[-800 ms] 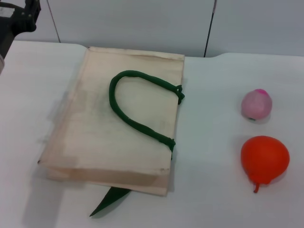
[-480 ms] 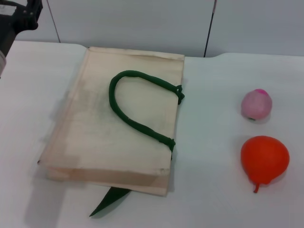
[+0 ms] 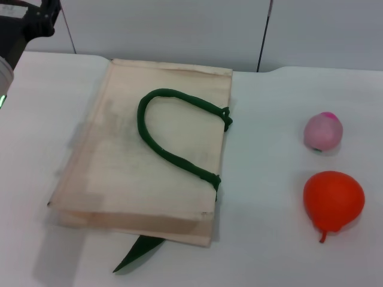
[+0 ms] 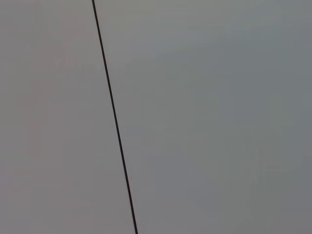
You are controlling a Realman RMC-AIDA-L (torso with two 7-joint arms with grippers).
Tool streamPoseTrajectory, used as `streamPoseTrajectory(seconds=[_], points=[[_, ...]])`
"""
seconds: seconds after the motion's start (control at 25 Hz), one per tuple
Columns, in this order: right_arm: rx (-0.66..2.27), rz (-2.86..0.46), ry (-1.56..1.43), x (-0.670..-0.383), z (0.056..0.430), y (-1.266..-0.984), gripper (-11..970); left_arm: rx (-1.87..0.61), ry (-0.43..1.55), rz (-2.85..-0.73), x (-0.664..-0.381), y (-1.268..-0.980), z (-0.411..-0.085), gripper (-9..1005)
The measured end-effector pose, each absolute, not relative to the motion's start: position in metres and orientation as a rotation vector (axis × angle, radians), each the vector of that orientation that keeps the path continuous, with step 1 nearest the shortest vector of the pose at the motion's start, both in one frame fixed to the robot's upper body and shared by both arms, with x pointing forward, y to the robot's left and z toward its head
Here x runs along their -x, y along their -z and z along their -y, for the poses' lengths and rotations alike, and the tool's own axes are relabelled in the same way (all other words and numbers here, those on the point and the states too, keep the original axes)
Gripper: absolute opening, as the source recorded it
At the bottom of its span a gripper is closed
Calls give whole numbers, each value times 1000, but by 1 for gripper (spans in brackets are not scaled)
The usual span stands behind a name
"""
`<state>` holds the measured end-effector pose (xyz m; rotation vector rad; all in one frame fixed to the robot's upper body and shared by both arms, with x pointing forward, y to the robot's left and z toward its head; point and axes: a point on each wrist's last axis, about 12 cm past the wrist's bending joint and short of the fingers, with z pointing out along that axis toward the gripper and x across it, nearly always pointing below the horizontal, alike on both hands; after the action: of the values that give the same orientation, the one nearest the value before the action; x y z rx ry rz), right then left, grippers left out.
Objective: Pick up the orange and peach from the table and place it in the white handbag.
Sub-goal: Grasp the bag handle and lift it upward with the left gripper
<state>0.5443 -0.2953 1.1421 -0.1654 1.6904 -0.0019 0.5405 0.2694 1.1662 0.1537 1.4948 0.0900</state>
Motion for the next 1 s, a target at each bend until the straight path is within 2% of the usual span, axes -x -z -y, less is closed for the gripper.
streamPoseTrajectory(seconds=[0.28,0.56,1.0], points=[[166,-1706,-10,-550,293,-1137,666,-176,-61,-1533,-546,-1166,-268,572],[166,-1713,-17,-552,292,-1135,666,-252,47,-1656,-561,-1175,-266,568],[171,-1723,-28,-558,289,-1132,666,-552,215,-1935,-585,-1213,-267,555]])
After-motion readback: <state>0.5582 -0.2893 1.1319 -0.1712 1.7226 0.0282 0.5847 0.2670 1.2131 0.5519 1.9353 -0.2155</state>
